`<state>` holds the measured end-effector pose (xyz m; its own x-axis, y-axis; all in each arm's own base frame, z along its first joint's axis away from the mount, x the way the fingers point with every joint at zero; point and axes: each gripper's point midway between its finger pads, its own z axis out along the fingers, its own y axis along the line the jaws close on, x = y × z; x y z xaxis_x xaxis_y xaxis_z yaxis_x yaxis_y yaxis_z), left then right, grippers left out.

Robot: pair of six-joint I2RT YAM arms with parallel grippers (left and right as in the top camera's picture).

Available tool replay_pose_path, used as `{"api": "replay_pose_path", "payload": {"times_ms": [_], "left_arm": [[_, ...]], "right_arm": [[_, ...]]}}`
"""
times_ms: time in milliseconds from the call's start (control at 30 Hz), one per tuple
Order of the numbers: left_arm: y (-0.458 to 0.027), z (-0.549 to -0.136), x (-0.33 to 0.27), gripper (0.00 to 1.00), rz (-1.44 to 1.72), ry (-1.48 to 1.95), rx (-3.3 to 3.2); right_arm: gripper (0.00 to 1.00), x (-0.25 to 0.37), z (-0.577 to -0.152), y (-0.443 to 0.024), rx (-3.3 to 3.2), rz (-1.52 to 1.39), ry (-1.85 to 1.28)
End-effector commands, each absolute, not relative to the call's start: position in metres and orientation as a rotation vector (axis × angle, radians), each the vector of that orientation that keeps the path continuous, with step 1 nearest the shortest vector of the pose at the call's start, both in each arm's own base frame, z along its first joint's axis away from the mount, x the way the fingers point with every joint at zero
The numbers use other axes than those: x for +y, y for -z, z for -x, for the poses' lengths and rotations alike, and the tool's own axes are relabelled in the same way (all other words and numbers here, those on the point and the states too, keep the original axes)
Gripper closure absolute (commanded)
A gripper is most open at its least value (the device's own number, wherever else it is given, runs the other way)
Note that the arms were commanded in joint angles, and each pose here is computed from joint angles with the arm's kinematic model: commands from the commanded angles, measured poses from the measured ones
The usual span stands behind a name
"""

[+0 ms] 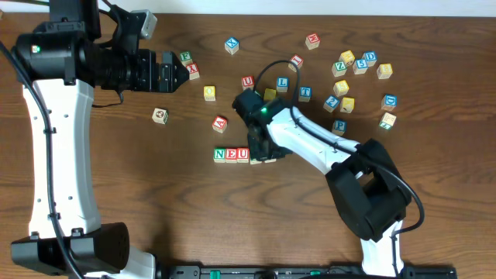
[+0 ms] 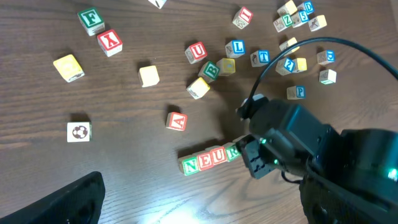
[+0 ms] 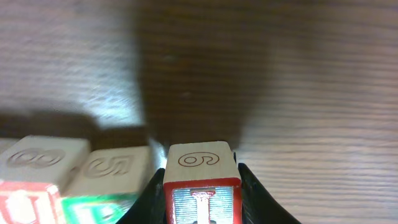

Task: Spell out NEURIPS
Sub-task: 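Hold the I block and push it left against the R block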

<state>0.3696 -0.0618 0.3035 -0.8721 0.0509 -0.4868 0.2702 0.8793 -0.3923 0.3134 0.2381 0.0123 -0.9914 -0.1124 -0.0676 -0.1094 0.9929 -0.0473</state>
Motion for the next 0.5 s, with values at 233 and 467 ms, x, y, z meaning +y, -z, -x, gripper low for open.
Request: {"api": "replay_pose_path", "payload": {"times_ms": [233,467], "left_arm": [[-0.3118,-0.3685,-0.0620,0.02,-0.256,0.629,2.547],[-0.3118,-0.3685,-0.0620,0.02,-0.256,0.629,2.547]], "right_arm": [[0.96,0.2468,-0.3081,-0.0171,3.052,0.135,0.038],[0.96,0.2422,-0.3110,-0.0170,3.055,0.114,0.041]]}}
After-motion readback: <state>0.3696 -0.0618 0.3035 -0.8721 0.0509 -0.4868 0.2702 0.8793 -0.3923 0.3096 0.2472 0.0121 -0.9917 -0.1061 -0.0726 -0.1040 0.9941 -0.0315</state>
